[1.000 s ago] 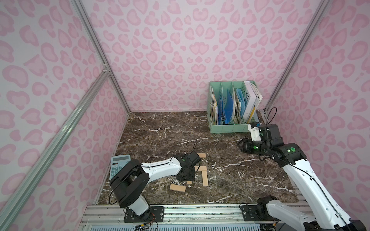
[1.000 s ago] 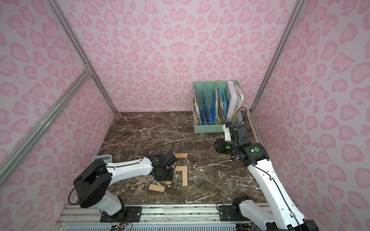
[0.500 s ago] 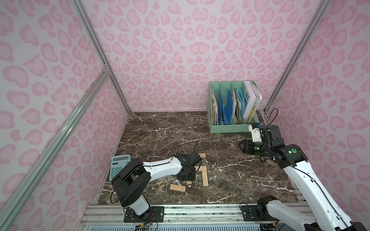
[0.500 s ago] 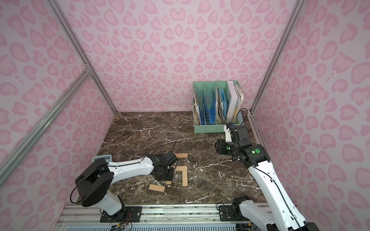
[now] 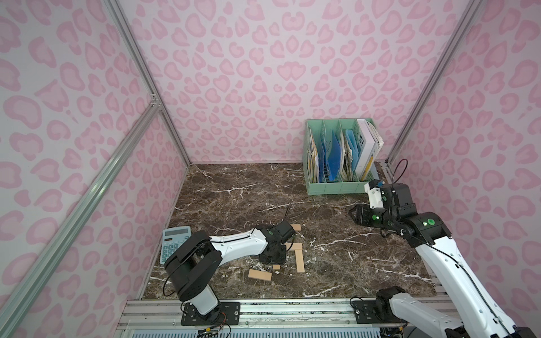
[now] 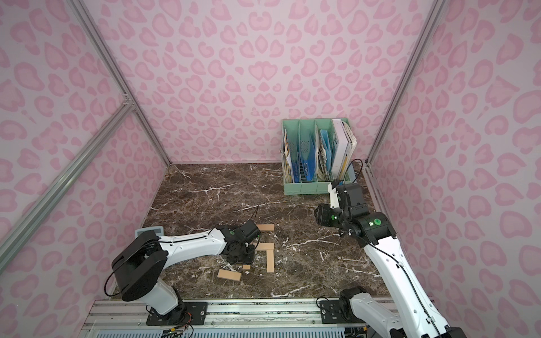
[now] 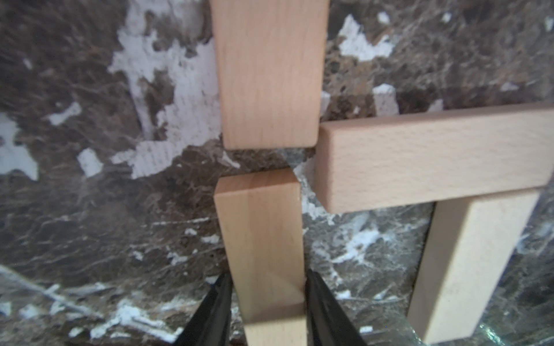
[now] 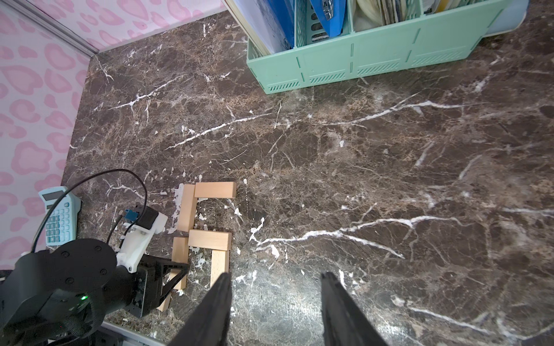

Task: Assemble the number 6 with building blocks
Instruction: Assemble the building block at the center of the board.

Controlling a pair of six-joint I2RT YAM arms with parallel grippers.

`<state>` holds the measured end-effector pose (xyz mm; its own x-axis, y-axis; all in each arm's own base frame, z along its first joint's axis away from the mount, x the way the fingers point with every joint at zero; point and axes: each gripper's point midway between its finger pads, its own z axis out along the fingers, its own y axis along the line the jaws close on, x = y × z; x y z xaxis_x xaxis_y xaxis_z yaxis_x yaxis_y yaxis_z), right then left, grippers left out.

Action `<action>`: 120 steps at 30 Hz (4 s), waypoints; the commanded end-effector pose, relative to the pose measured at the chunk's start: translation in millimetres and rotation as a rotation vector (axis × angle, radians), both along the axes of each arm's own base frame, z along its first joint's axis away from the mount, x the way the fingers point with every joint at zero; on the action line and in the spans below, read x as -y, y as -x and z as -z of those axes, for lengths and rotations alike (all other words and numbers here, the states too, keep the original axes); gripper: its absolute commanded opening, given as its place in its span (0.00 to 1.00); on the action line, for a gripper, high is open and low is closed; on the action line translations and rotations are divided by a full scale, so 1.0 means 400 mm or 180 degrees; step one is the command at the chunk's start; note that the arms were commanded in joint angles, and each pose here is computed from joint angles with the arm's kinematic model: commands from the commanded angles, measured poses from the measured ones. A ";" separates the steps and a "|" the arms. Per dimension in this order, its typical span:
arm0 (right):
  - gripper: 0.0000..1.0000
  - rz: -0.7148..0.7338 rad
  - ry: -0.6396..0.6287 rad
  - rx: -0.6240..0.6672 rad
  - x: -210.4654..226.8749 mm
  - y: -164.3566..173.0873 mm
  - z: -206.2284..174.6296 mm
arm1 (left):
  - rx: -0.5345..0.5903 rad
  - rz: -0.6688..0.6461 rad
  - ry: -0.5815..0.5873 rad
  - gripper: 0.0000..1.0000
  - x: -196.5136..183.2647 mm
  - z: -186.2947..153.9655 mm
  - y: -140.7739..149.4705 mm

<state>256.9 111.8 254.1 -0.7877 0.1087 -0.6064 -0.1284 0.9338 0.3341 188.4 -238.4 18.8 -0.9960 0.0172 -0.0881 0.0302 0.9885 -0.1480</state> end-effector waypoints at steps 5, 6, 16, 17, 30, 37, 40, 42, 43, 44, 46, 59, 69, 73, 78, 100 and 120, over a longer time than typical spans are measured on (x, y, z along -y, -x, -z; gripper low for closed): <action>0.51 0.0017 -0.0005 0.0000 0.001 0.001 0.002 | -0.0009 0.0068 0.0001 0.43 0.008 -0.003 -0.001; 0.51 0.0017 -0.0001 -0.0006 0.001 0.001 0.004 | -0.0010 0.0056 -0.0011 0.43 0.005 -0.003 -0.001; 0.50 0.0014 -0.0002 0.0001 0.001 0.001 0.004 | -0.0023 0.0064 -0.0030 0.43 0.002 0.000 0.001; 0.50 0.0015 -0.0006 -0.0001 0.001 0.001 0.004 | -0.0021 0.0064 -0.0027 0.43 0.002 0.000 0.001; 0.54 -0.0024 -0.0023 0.0027 -0.005 -0.001 -0.002 | 0.0067 0.0175 -0.0101 0.59 -0.012 -0.039 -0.003; 0.56 -0.0127 0.0066 0.0113 -0.007 -0.005 -0.031 | 0.0418 0.0240 -0.0235 0.62 -0.062 -0.193 -0.031; 0.60 -0.0502 0.0018 0.0115 -0.060 -0.005 -0.023 | 0.0786 0.0050 -0.0169 0.63 -0.118 -0.317 -0.069; 0.63 -0.0888 -0.0062 0.0083 -0.128 0.005 -0.003 | 0.1169 -0.0190 -0.0161 0.64 -0.184 -0.414 -0.097; 0.64 -0.1152 -0.0037 0.0066 -0.177 0.023 0.018 | 0.1387 -0.0291 -0.0173 0.64 -0.221 -0.458 -0.111; 0.65 -0.1338 0.0018 0.0047 -0.213 0.038 0.035 | 0.1621 -0.0408 -0.0162 0.65 -0.256 -0.501 -0.122; 0.65 -0.1872 0.0240 -0.0032 -0.313 0.097 0.095 | 0.2161 -0.0672 -0.0088 0.67 -0.323 -0.589 -0.144; 0.63 -0.3775 0.1490 -0.0406 -0.624 0.276 0.385 | 0.2638 -0.1200 0.0015 0.71 -0.443 -0.685 -0.121; 0.64 -0.4276 0.1712 -0.0238 -0.793 0.317 0.438 | 0.2690 -0.1180 0.0030 0.71 -0.456 -0.689 -0.102; 0.64 -0.4333 0.1679 -0.0297 -0.817 0.333 0.467 | 0.2715 -0.1159 0.0050 0.71 -0.454 -0.699 -0.104; 0.63 -0.4371 0.1679 -0.0359 -0.824 0.351 0.498 | 0.2721 -0.1138 0.0031 0.71 -0.454 -0.703 -0.104; 0.59 -0.4418 0.1757 -0.0536 -0.825 0.388 0.578 | 0.2703 -0.1147 0.0073 0.70 -0.454 -0.698 -0.098; 0.37 -0.4328 0.1941 -0.0552 -0.830 0.377 0.602 | 0.2689 -0.1127 0.0078 0.69 -0.454 -0.691 -0.093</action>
<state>108.7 451.7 18.0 -0.1302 -0.9672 -0.2183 -0.9913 0.1223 0.0490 228.0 -57.6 298.3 -0.5343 -0.3038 -0.7888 -0.1714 0.9527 -0.2509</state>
